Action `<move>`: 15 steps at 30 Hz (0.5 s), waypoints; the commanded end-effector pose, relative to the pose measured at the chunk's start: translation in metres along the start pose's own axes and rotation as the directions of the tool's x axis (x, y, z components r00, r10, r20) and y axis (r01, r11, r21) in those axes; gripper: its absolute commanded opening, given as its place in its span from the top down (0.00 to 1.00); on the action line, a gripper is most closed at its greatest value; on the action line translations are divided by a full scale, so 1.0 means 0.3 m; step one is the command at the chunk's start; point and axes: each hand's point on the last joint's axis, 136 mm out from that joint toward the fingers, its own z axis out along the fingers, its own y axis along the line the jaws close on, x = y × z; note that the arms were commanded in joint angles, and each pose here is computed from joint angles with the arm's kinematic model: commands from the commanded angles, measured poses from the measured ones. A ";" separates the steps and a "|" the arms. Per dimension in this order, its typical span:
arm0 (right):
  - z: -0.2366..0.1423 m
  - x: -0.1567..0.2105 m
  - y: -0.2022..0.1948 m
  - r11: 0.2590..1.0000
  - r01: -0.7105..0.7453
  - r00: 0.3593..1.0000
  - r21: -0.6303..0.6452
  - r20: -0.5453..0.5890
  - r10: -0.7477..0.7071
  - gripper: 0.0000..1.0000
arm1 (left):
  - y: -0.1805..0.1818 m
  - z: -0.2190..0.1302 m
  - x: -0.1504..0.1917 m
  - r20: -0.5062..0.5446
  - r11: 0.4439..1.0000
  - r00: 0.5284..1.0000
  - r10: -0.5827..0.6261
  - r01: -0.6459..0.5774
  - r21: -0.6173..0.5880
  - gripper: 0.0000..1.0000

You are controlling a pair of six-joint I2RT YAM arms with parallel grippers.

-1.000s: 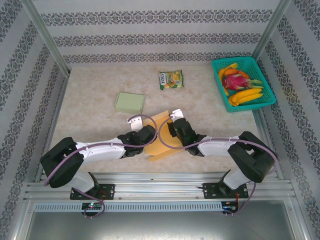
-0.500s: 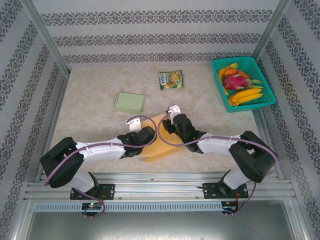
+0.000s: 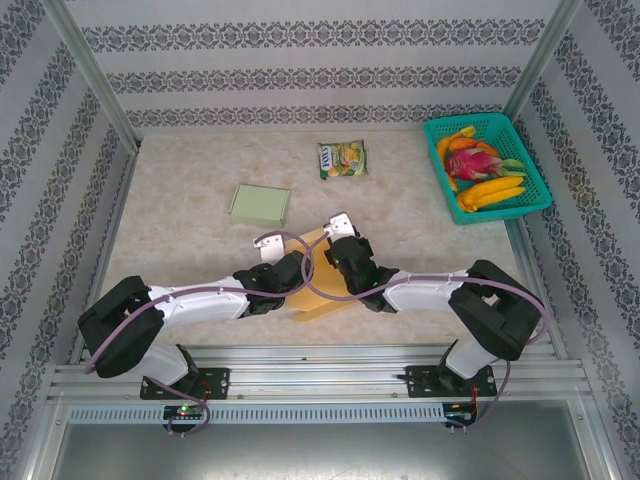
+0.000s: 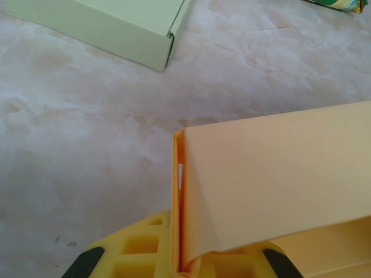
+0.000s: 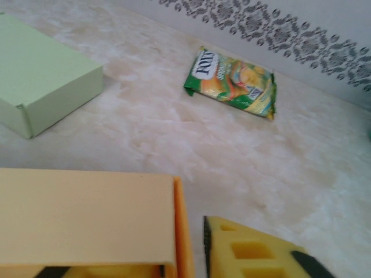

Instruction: Fold the paper box

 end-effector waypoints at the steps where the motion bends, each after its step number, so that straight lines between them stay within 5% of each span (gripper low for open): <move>1: -0.035 0.009 -0.192 0.977 0.004 1.000 0.214 -0.010 -0.001 0.63 | 0.138 0.010 0.033 -0.023 0.981 0.995 0.101 -0.103 -0.163 1.00; 7: -0.166 -0.089 -0.071 0.972 -0.162 0.985 -0.172 0.034 0.170 0.46 | 0.108 0.031 0.009 -0.029 0.979 0.992 0.123 -0.126 -0.163 1.00; 15: -0.386 -0.147 -0.176 0.913 -0.281 0.956 -0.295 -0.003 0.293 0.31 | 0.096 0.033 -0.057 -0.037 0.971 0.983 0.179 -0.182 -0.153 1.00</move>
